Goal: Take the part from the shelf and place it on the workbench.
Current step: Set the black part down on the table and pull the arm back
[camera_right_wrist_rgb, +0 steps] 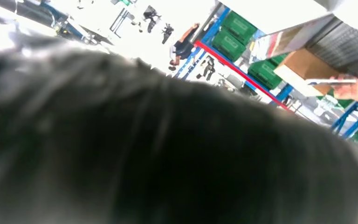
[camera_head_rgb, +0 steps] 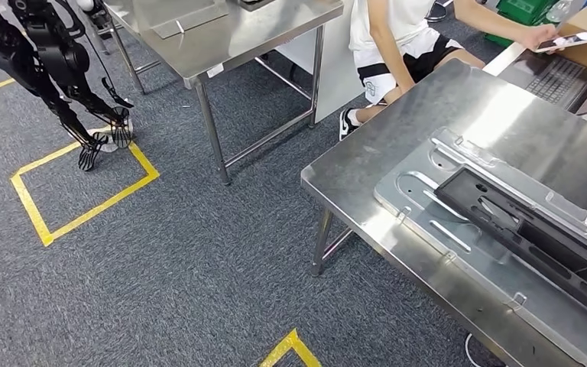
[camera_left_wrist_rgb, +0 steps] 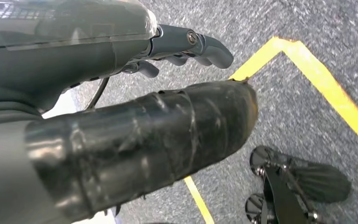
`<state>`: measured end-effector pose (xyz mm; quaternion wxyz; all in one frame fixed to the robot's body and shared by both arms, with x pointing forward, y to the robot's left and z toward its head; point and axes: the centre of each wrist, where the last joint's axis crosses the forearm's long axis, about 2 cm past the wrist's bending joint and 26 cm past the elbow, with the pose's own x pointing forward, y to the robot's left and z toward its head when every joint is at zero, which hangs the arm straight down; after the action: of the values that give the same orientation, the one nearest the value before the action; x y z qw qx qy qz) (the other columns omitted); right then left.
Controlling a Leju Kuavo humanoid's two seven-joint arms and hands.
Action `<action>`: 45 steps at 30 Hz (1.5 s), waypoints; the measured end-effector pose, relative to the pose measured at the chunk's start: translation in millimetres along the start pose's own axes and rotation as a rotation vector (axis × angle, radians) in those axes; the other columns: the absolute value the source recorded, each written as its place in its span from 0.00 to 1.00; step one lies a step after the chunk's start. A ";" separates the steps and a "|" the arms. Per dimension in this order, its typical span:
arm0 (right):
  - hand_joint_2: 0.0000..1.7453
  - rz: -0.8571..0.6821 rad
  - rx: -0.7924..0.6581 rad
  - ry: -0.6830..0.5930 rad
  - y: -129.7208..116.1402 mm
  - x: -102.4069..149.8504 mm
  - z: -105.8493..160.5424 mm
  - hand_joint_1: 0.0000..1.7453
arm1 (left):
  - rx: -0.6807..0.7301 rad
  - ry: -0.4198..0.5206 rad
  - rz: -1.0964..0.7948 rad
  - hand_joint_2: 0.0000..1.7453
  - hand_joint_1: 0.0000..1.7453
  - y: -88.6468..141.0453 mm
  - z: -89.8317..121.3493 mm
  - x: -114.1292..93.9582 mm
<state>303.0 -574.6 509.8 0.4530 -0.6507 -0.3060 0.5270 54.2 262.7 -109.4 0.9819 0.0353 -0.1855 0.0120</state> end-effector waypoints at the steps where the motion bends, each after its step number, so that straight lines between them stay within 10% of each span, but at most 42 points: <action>1: 0.00 0.000 -0.017 -0.001 -2.5 1.3 -1.5 0.00 | 0.000 -0.001 0.001 0.00 0.00 0.0 0.0 0.1; 45: 0.00 0.016 -0.095 -0.021 -32.0 12.6 -12.0 0.00 | -0.020 0.003 0.011 0.00 0.00 -0.5 0.8 -3.0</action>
<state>320.4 -553.9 534.2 0.4139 -0.6685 -0.3302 0.5222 51.2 262.2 -109.8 0.9824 0.0243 -0.1845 0.0153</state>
